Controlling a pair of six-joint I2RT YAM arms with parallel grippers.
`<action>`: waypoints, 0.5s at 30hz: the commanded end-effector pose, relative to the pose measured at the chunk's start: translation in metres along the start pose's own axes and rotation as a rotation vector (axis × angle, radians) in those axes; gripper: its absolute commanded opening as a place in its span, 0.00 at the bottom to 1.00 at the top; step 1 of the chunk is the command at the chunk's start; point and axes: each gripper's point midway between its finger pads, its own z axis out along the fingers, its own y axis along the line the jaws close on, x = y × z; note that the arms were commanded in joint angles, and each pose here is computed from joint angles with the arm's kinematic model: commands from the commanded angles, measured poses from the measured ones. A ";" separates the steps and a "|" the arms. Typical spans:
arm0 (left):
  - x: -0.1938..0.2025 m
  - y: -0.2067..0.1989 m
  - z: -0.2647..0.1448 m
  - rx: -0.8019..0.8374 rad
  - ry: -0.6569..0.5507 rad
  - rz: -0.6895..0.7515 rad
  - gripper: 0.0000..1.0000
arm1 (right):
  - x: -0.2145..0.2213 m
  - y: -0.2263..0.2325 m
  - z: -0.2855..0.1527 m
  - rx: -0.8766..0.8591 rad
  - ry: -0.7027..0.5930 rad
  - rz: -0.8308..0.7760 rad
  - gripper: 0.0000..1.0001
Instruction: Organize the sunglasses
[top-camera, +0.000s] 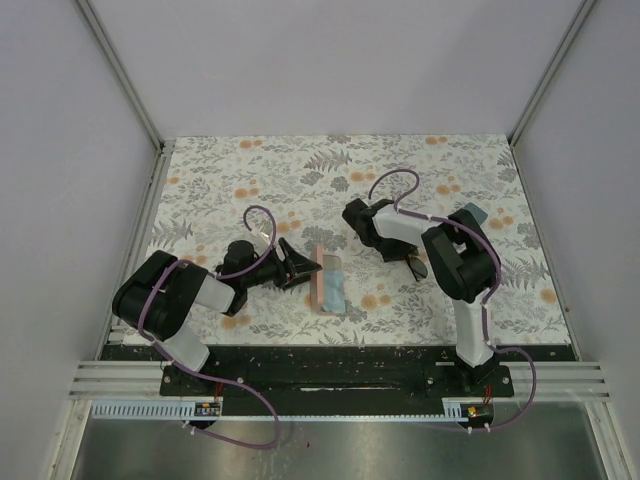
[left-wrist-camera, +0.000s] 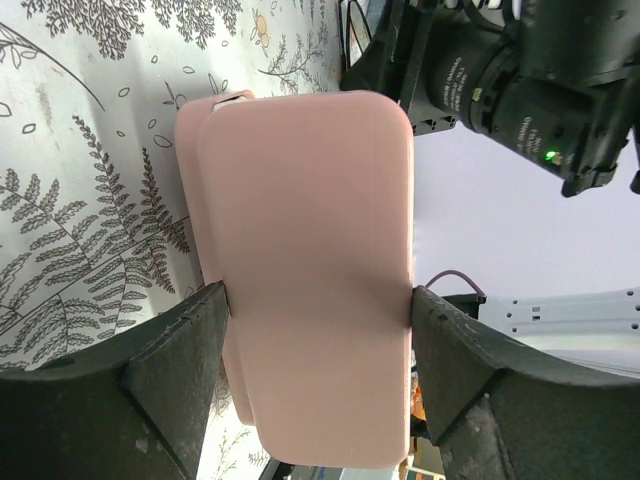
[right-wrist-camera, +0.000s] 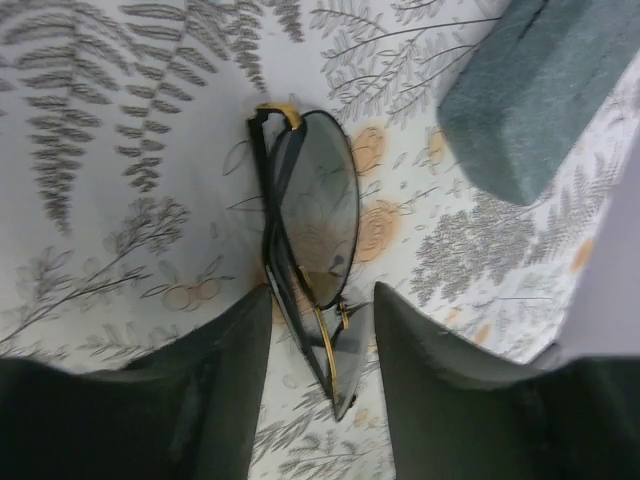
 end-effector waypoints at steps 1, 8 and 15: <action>-0.012 -0.024 0.003 0.074 -0.023 0.089 0.59 | -0.001 -0.014 0.012 0.111 0.001 0.026 0.44; -0.010 -0.020 0.002 0.062 -0.019 0.094 0.59 | -0.006 -0.007 -0.001 -0.091 -0.026 0.160 0.17; -0.012 -0.023 0.002 0.066 -0.019 0.099 0.58 | -0.040 0.007 -0.084 -0.608 -0.212 0.335 0.18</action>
